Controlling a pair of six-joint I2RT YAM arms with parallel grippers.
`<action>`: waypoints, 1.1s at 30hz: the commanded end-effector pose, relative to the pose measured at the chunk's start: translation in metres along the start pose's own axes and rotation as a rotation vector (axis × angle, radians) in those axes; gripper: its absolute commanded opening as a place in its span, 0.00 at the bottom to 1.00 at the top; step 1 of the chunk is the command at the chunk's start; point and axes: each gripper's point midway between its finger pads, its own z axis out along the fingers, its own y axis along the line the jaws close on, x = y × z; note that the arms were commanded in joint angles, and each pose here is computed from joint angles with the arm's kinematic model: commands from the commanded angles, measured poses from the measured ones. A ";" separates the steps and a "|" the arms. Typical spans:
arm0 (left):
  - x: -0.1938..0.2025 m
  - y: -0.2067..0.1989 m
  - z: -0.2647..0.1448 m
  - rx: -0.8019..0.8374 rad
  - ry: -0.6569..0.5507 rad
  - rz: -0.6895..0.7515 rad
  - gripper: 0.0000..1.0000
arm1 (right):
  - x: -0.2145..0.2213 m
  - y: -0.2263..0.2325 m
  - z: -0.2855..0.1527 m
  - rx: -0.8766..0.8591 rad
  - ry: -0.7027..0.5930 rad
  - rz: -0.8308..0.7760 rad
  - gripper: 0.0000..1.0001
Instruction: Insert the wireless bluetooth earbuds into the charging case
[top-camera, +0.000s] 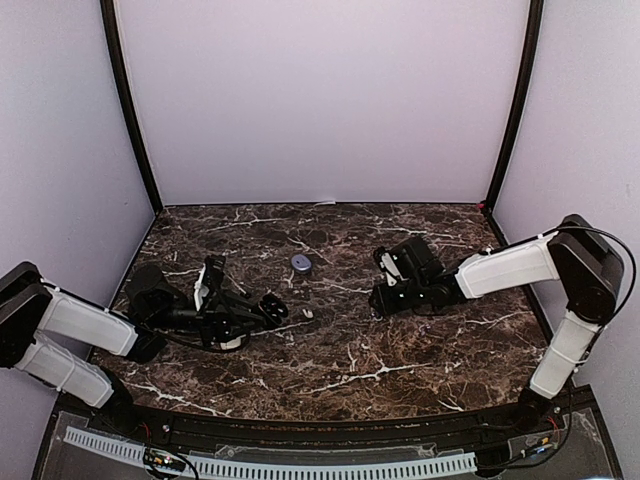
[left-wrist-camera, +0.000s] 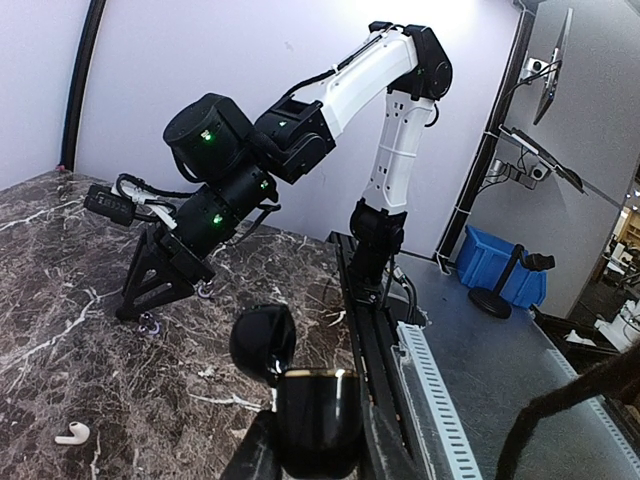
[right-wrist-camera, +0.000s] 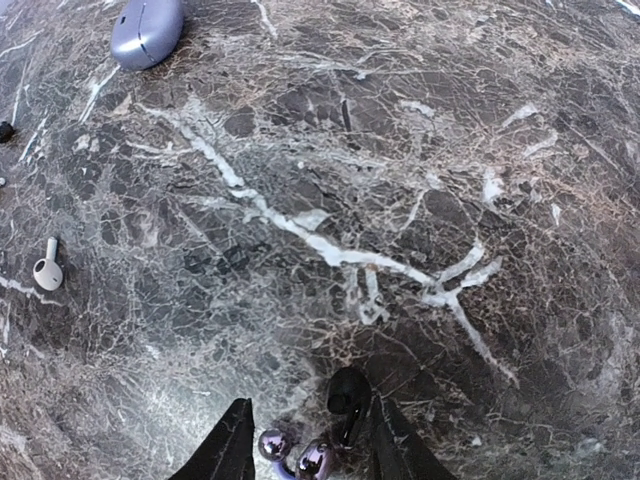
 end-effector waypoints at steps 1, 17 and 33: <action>-0.015 -0.004 0.002 0.009 -0.021 0.037 0.23 | -0.010 -0.008 0.002 0.047 -0.018 0.003 0.39; -0.013 -0.006 0.000 0.008 -0.024 0.037 0.23 | -0.006 -0.022 0.014 0.136 0.006 -0.040 0.34; -0.014 -0.005 0.000 0.009 -0.022 0.042 0.23 | -0.004 -0.031 0.024 0.220 0.059 -0.057 0.28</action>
